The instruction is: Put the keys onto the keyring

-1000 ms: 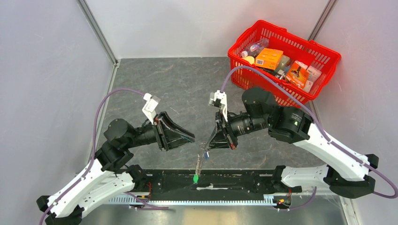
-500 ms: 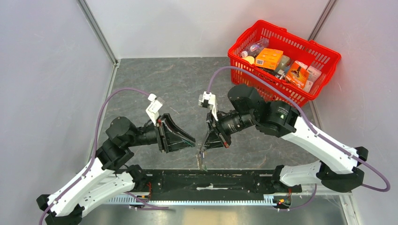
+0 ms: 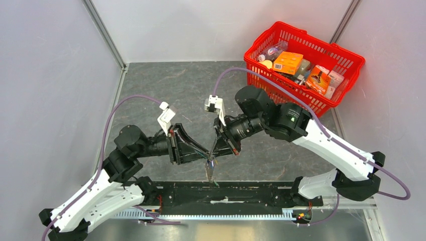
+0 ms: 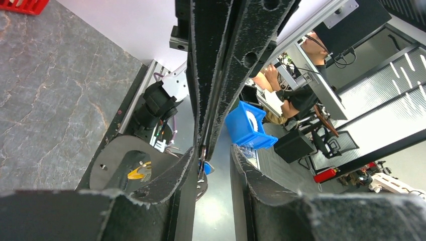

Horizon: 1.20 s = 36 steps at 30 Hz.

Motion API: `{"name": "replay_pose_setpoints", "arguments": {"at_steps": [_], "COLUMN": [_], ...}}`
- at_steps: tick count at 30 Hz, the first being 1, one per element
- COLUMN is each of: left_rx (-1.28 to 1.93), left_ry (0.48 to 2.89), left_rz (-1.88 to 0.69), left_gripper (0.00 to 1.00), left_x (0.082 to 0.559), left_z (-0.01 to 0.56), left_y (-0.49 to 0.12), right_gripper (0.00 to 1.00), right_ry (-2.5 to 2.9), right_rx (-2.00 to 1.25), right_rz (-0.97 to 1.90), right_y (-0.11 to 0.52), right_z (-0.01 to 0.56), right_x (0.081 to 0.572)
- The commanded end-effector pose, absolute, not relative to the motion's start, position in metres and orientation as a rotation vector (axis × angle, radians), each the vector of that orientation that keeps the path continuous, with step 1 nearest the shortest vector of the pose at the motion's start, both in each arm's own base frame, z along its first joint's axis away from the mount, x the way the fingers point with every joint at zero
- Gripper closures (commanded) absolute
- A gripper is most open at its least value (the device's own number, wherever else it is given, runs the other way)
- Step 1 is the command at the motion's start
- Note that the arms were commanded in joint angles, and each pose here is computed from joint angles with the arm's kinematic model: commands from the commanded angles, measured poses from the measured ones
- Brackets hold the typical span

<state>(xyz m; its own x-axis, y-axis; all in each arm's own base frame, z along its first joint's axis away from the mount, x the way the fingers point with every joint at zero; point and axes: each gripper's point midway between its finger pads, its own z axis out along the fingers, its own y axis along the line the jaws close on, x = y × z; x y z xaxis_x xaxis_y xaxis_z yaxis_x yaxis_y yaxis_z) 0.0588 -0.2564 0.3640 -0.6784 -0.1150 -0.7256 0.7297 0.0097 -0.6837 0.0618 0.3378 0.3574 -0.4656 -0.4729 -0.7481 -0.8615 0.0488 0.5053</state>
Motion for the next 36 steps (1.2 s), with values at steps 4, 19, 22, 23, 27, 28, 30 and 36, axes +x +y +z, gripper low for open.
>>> {"name": "replay_pose_setpoints", "arguments": {"at_steps": [4, 19, 22, 23, 27, 28, 30, 36], "left_rx": [0.712, 0.72, 0.726, 0.725, 0.679, 0.671, 0.645, 0.599], "left_ry": [1.618, 1.614, 1.608, 1.602, 1.569, 1.565, 1.557, 1.49], "left_rz": [-1.727, -1.725, -1.724, -1.726, -1.702, -1.696, -1.693, -1.719], "left_gripper": [0.73, 0.92, 0.98, 0.98, 0.98, 0.98, 0.98, 0.98], "left_x": [0.05, 0.049, 0.049, 0.049, 0.053, 0.054, 0.057, 0.055], "left_z": [0.368, 0.366, 0.367, 0.368, 0.375, 0.375, 0.376, 0.386], "left_y": [-0.252, -0.251, -0.252, -0.252, -0.248, -0.247, -0.246, -0.242], "right_gripper": [1.0, 1.0, 1.0, 1.0, 1.0, 1.0, 0.98, 0.76], "right_ry": [1.845, 1.844, 1.841, 1.842, 1.833, 1.831, 1.815, 1.774], "right_rx": [-1.364, -1.37, -1.375, -1.376, -1.376, -1.375, -1.37, -1.303], "right_rz": [1.434, 1.436, 1.437, 1.438, 1.442, 1.444, 1.462, 1.498], "right_y": [0.343, 0.342, 0.342, 0.341, 0.341, 0.342, 0.342, 0.341], "right_z": [0.382, 0.38, 0.379, 0.379, 0.379, 0.379, 0.382, 0.392], "right_x": [0.06, 0.059, 0.058, 0.058, 0.058, 0.058, 0.056, 0.054]}}
